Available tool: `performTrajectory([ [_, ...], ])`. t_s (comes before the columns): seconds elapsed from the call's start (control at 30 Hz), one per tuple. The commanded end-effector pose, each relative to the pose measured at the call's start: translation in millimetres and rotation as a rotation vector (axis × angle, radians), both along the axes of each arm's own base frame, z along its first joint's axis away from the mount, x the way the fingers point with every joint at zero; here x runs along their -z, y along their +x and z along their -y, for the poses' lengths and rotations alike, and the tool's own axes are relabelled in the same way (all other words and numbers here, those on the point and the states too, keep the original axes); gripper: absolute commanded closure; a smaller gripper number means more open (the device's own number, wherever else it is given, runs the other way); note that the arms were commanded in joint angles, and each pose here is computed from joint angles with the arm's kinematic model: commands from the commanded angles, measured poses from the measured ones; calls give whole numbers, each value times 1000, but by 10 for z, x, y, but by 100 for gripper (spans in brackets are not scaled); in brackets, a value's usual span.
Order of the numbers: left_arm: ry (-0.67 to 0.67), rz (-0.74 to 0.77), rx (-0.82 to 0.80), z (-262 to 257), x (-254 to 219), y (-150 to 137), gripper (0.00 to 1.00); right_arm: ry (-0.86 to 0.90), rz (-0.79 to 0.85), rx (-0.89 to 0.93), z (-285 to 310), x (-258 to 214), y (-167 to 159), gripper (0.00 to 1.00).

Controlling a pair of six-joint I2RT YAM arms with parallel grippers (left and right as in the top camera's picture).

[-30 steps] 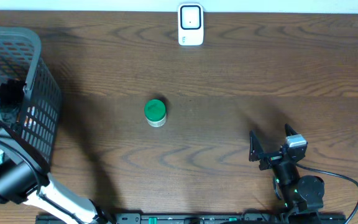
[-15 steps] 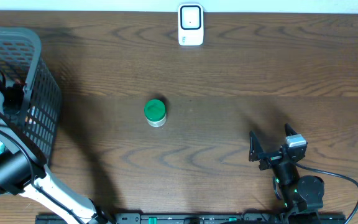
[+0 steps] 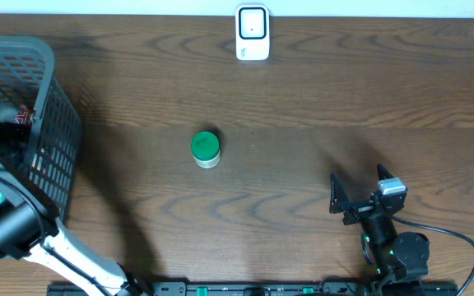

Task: Scan the item barcode
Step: 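Reach the left gripper into the basket and grasp the orange tissue pack, then carry the orange tissue pack right of the jar and drop it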

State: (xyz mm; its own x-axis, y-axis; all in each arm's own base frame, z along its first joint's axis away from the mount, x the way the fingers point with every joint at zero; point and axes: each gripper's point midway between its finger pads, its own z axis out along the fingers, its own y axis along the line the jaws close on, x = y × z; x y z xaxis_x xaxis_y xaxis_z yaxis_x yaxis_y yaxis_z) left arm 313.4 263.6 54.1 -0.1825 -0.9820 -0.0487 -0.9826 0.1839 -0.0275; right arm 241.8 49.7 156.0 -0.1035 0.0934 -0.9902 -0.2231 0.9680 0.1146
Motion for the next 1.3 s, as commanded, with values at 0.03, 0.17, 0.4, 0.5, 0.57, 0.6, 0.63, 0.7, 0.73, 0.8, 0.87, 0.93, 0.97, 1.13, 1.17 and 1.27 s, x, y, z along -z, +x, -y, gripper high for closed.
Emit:
performTrajectory([
  [0.03,184,180,16,-172,-1202,75,51,12,-3,-2,-8,4,-3,1],
  [0.17,249,379,40,55,-2019,53,50,12,-3,-2,-9,4,-4,1],
  [0.4,298,730,276,1367,-3262,-173,50,12,-3,-2,-8,4,-3,1],
  [0.5,172,804,414,2185,-3363,-136,50,12,-3,-2,-8,4,-3,1],
  [0.57,89,801,483,2649,-3307,-80,50,12,-3,-2,-9,4,-4,1],
  [0.6,64,780,502,2863,-3239,-47,50,12,-3,-2,-9,4,-4,1],
  [0.63,52,757,521,3044,-3166,-12,50,12,-3,-2,-8,4,-3,1],
  [0.7,42,721,554,3336,-3036,54,50,12,-3,-2,-8,4,-3,1],
  [0.73,32,699,570,3510,-2954,88,50,12,-3,-2,-8,4,-3,1],
  [0.8,17,650,597,3898,-2749,174,50,12,-3,-2,-9,4,-4,1],
  [0.87,5,611,610,4213,-2553,239,50,12,-3,-2,-8,4,-3,1],
  [0.93,-7,560,606,4593,-2262,314,50,12,-3,-2,-8,4,-3,1],
  [0.97,-15,537,597,4741,-2129,337,50,12,-3,-2,-8,4,-3,1],
  [1.13,-50,393,471,5358,-1323,372,50,12,-3,-2,-8,4,-3,1],
  [1.17,-46,360,435,5417,-1159,361,50,12,-3,-2,-9,4,-4,1],
  [1.27,-20,270,324,5494,-710,344,50,12,-3,-2,-8,4,-3,1],
])
